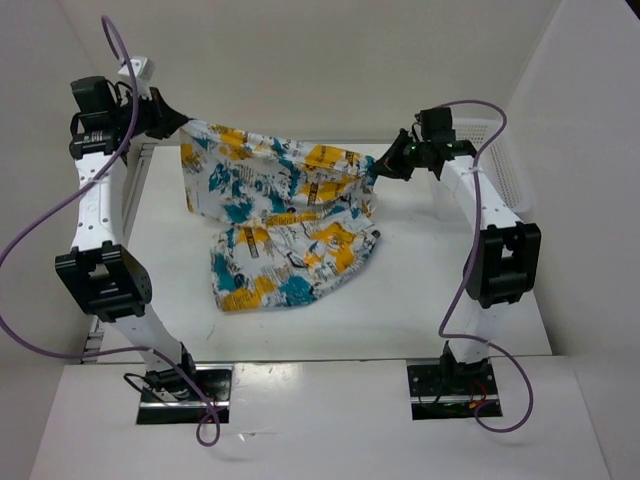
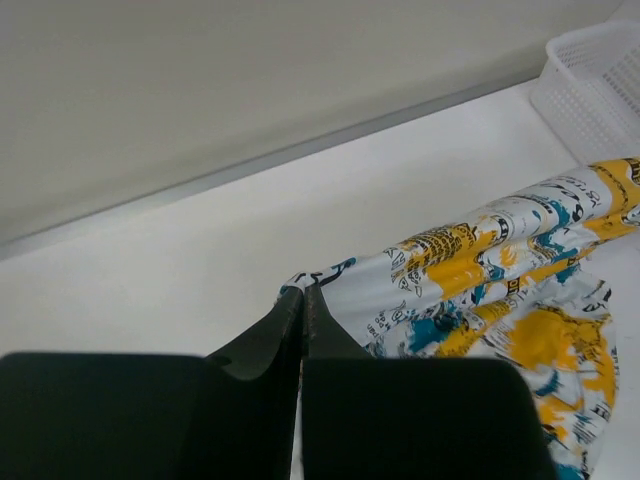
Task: Fold and stack the shorts
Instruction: Fold the shorts
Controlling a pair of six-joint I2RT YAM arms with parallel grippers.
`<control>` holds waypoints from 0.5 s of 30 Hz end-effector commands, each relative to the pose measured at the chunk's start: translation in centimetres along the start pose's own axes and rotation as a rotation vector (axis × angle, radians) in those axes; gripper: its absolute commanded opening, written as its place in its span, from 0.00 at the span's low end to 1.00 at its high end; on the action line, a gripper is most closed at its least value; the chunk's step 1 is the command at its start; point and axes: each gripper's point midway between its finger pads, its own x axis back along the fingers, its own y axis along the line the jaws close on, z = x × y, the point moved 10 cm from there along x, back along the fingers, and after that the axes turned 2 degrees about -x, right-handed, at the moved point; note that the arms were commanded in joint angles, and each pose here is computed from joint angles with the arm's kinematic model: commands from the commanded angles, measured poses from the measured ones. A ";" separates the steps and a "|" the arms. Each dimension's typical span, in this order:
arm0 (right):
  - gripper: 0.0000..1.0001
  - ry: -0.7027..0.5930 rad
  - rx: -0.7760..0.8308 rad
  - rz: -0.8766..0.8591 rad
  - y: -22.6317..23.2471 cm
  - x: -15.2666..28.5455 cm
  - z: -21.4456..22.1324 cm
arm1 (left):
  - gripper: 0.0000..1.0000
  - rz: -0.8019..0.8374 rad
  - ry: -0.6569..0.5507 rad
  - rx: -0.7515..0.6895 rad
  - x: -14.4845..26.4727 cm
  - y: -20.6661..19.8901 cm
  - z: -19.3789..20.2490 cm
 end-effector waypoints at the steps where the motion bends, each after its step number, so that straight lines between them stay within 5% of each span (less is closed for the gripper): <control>1: 0.00 -0.154 0.121 -0.083 3.6 3.3 -2.0 | 0.00 -0.058 -0.197 -0.206 3.1 -0.8 -5.5; 7: 0.00 -0.214 0.171 -0.192 7.3 4.9 -4.3 | 0.00 -0.051 -0.248 -0.256 3.3 -0.9 -7.2; 11: 0.00 -0.379 0.292 -0.377 15.1 11.3 -7.0 | 0.00 -0.094 -0.359 -0.359 6.6 -1.9 -12.1; 15: 0.01 -0.462 0.384 -0.403 18.0 16.4 -6.0 | 0.00 -0.132 -0.442 -0.441 11.3 -5.0 -15.0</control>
